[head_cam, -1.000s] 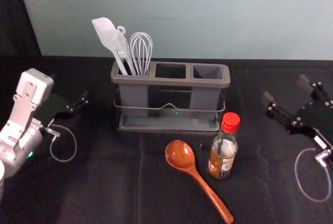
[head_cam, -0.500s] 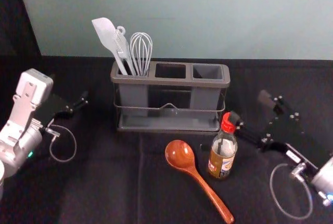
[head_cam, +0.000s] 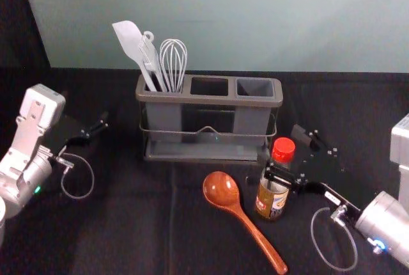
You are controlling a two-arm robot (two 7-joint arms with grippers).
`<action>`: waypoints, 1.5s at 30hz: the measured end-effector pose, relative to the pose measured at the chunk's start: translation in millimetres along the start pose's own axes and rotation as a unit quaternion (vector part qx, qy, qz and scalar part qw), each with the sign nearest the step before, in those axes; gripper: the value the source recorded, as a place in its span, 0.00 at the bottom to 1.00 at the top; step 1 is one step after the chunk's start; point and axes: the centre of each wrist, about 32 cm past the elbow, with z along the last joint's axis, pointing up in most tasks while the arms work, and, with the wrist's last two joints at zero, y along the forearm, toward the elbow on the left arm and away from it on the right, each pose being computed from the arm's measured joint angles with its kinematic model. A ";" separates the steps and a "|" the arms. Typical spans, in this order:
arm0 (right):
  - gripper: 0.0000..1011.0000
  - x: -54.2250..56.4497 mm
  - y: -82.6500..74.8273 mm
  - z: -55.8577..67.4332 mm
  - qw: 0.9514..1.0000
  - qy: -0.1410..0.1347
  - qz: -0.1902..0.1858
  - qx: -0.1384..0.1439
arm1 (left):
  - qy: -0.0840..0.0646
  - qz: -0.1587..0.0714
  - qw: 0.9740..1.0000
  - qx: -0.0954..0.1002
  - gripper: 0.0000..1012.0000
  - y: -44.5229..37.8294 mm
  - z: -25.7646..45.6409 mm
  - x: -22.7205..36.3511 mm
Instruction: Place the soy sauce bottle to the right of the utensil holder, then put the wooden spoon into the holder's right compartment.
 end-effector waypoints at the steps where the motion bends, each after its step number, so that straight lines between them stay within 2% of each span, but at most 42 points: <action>1: 0.99 0.1 1.4 -1.4 1.000 -0.001 0.000 -0.002 | 0.000 0.000 1.000 0.000 0.99 0.0 0.0 0.0; 14: 0.99 -1.0 9.0 -5.5 1.000 -0.013 0.002 -0.004 | 0.000 0.000 1.000 0.000 0.99 0.0 0.0 0.0; 21: 0.83 -1.4 8.9 -5.7 1.000 -0.022 0.002 -0.002 | 0.000 0.000 1.000 0.000 0.99 0.0 0.0 0.0; 22: 0.83 -1.4 8.9 -5.8 1.000 -0.022 0.002 -0.002 | 0.000 0.000 1.000 0.000 0.99 0.0 0.0 0.0; 24: 0.74 -1.4 8.6 -6.7 1.000 -0.022 0.001 -0.002 | 0.000 0.000 1.000 0.000 0.99 0.0 0.0 0.0; 25: 0.74 -1.4 8.6 -6.9 1.000 -0.023 0.002 -0.003 | 0.000 0.000 1.000 0.000 0.99 0.0 0.0 0.0; 27: 0.64 -1.4 8.4 -7.7 1.000 -0.022 0.001 -0.004 | 0.000 0.000 1.000 0.000 0.99 0.0 0.0 0.0; 31: 0.55 -1.0 7.7 -8.2 1.000 -0.020 -0.001 -0.006 | 0.000 0.000 1.000 0.000 0.99 0.0 0.0 0.0; 34: 0.42 -0.5 6.8 -7.8 1.000 -0.020 -0.003 -0.006 | 0.000 0.000 1.000 0.000 0.99 0.0 0.0 0.0; 38: 0.38 -0.2 5.0 -4.5 1.000 -0.019 -0.003 -0.004 | 0.000 0.000 1.000 0.000 0.99 0.0 0.0 0.0; 43: 0.38 1.5 2.3 7.2 1.000 -0.024 0.000 0.010 | 0.000 0.000 1.000 0.000 0.99 0.0 0.0 0.0; 45: 0.38 3.0 1.4 15.3 0.999 -0.028 0.003 0.019 | 0.000 0.000 1.000 0.000 0.99 0.0 0.0 0.0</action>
